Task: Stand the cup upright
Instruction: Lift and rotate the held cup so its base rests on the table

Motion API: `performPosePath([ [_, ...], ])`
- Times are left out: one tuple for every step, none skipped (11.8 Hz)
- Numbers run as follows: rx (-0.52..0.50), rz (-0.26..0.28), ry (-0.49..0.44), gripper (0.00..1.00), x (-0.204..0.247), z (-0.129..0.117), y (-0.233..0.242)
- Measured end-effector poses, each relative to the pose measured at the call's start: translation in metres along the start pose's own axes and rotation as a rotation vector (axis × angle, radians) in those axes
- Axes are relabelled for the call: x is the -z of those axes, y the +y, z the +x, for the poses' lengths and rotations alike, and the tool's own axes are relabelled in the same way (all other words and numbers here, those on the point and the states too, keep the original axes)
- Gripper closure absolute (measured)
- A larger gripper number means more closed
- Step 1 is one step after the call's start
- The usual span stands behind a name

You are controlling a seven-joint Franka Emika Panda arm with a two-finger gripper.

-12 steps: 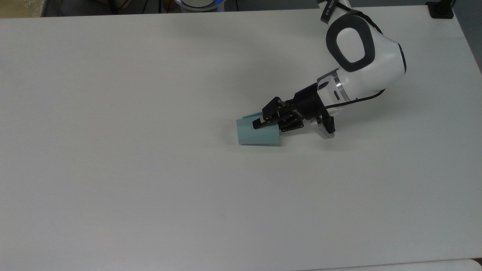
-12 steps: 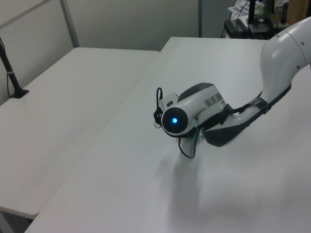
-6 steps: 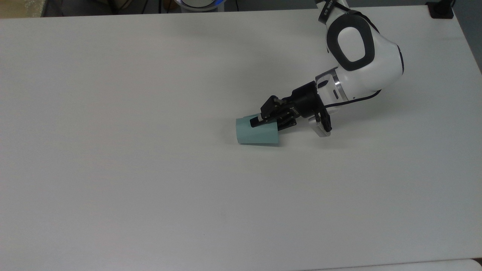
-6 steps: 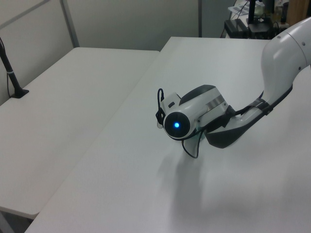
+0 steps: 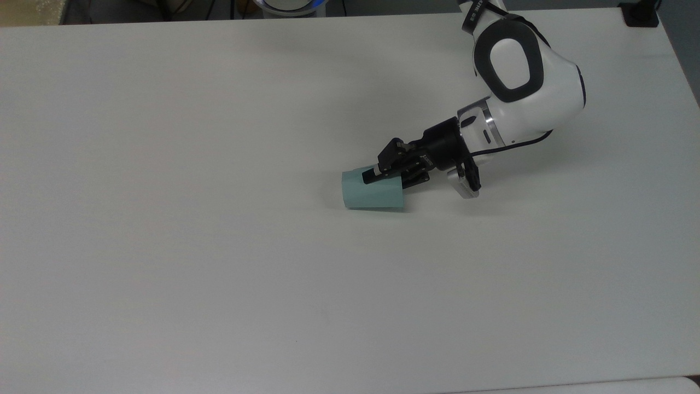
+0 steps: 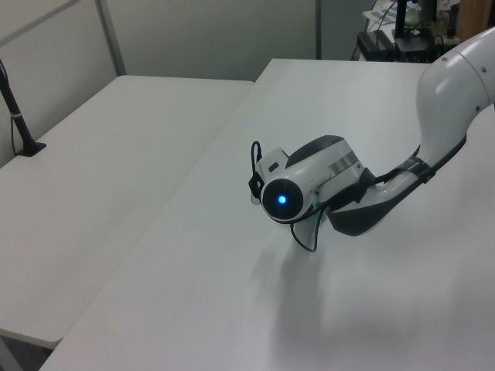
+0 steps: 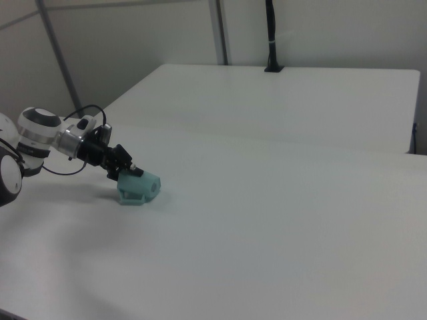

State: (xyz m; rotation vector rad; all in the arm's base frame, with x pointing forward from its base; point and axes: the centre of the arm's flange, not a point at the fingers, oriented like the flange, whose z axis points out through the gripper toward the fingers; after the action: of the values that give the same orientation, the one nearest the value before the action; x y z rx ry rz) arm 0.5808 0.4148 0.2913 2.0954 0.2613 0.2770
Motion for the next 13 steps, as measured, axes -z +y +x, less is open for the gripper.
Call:
performPosePath([
  [-0.013,0.022,-0.009,0.86,0.0,0.002,0.006],
  [-0.033,0.058,-0.021,0.88,0.002,0.005,0.018],
  [-0.059,0.103,-0.039,0.93,0.006,0.008,0.037],
  [-0.08,0.154,-0.058,0.96,0.011,0.01,0.059],
  [-0.104,0.208,-0.076,0.96,0.018,0.011,0.082],
  [-0.128,0.251,-0.086,0.96,0.023,0.012,0.105],
  [-0.15,0.286,-0.096,0.96,0.026,0.013,0.125],
  [-0.169,0.32,-0.112,0.96,0.025,0.013,0.142],
  [-0.185,0.362,-0.142,0.96,0.02,0.013,0.155],
  [-0.19,0.417,-0.177,0.96,0.009,0.013,0.164],
  [-0.197,0.49,-0.195,0.96,-0.005,0.012,0.172],
  [-0.216,0.564,-0.2,0.96,-0.021,0.008,0.18],
  [-0.244,0.666,-0.216,0.96,-0.041,-0.003,0.201],
])
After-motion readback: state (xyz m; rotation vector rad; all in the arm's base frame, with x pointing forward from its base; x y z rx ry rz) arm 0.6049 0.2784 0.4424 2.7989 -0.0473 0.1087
